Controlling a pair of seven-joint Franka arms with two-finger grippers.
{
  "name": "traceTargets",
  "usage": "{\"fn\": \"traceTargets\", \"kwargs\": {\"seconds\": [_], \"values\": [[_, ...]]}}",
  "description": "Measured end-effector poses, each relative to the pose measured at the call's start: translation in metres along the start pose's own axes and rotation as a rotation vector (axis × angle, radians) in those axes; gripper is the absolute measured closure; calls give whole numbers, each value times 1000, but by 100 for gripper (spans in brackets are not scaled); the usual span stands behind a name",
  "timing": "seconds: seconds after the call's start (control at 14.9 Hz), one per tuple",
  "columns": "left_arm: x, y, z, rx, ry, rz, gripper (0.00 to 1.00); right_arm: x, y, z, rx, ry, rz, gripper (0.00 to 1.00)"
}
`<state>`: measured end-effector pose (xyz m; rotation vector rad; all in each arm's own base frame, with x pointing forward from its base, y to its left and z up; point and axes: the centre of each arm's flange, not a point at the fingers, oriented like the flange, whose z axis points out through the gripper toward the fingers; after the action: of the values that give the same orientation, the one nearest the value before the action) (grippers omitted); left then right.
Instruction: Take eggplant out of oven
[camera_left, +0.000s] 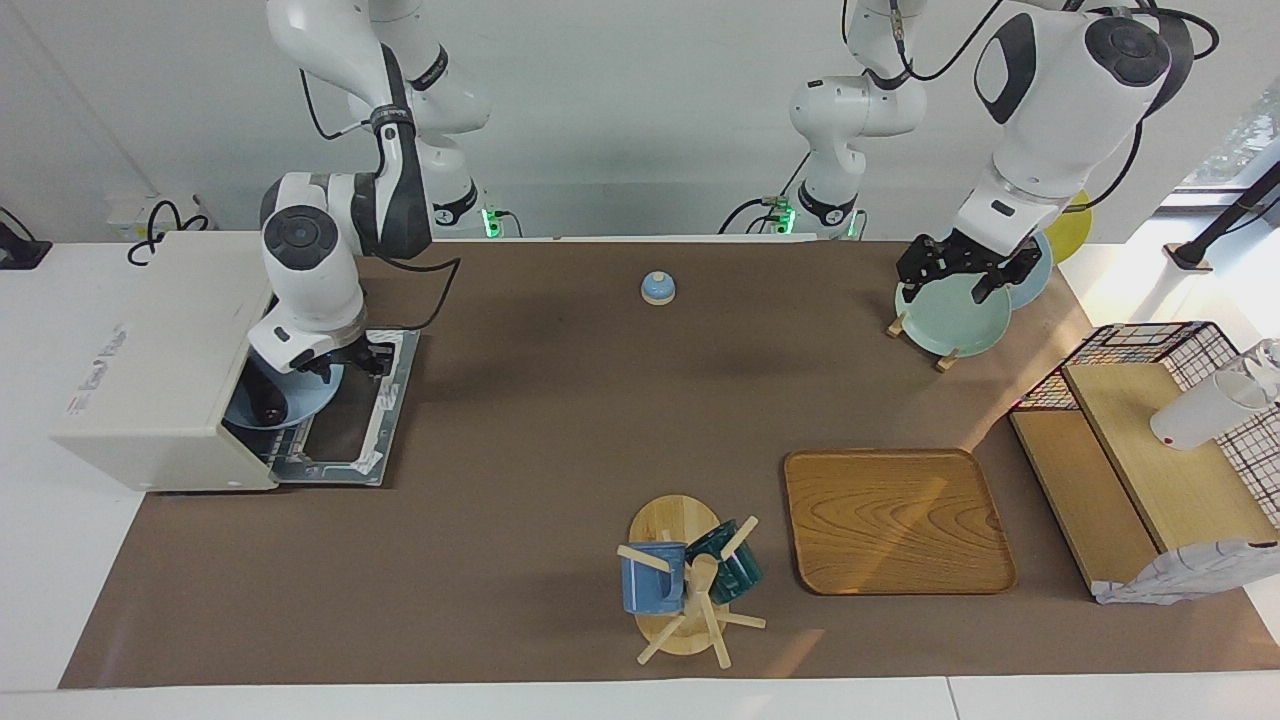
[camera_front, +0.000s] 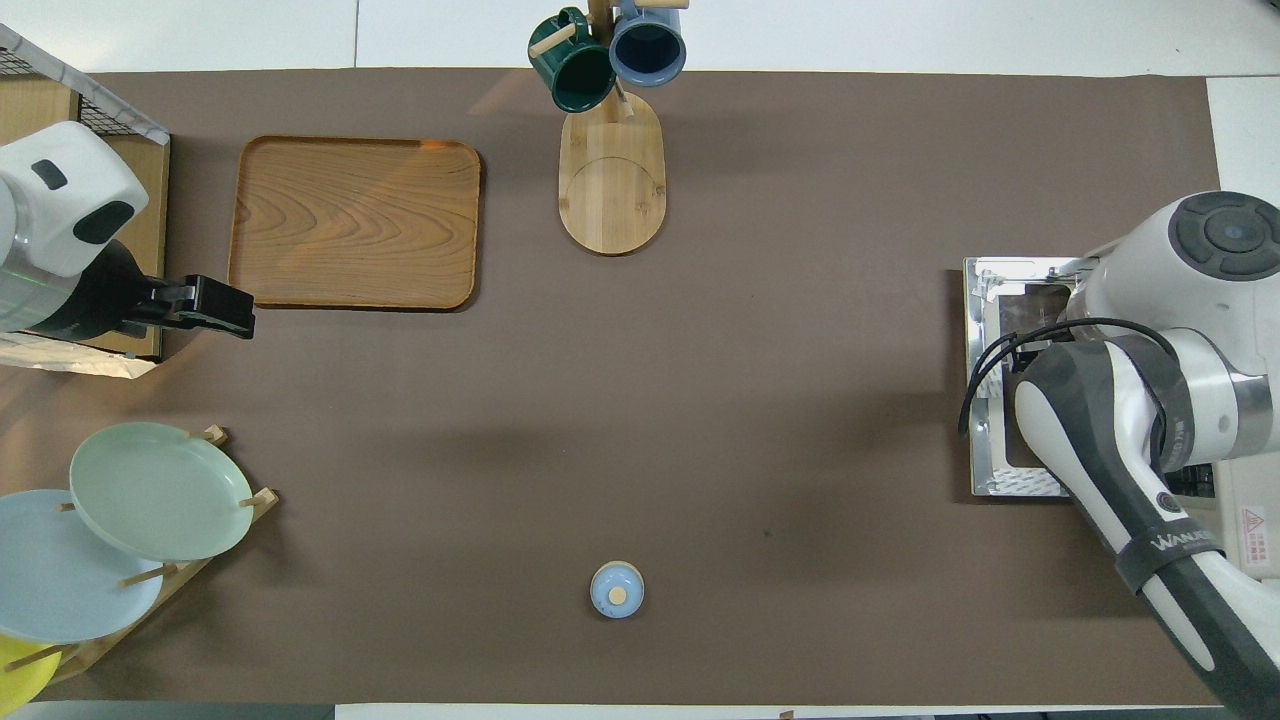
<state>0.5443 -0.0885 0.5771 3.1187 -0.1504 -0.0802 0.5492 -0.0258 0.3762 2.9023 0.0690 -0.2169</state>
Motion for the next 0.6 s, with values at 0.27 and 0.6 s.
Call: {"fn": "traceTargets", "kwargs": {"seconds": [0.27,0.6], "values": [[0,0,0,0,0,0,0,-5,8,16,7,-10,-33,45],[0,0,0,0,0,0,0,-7,12,15,8,-10,-74,94]]}}
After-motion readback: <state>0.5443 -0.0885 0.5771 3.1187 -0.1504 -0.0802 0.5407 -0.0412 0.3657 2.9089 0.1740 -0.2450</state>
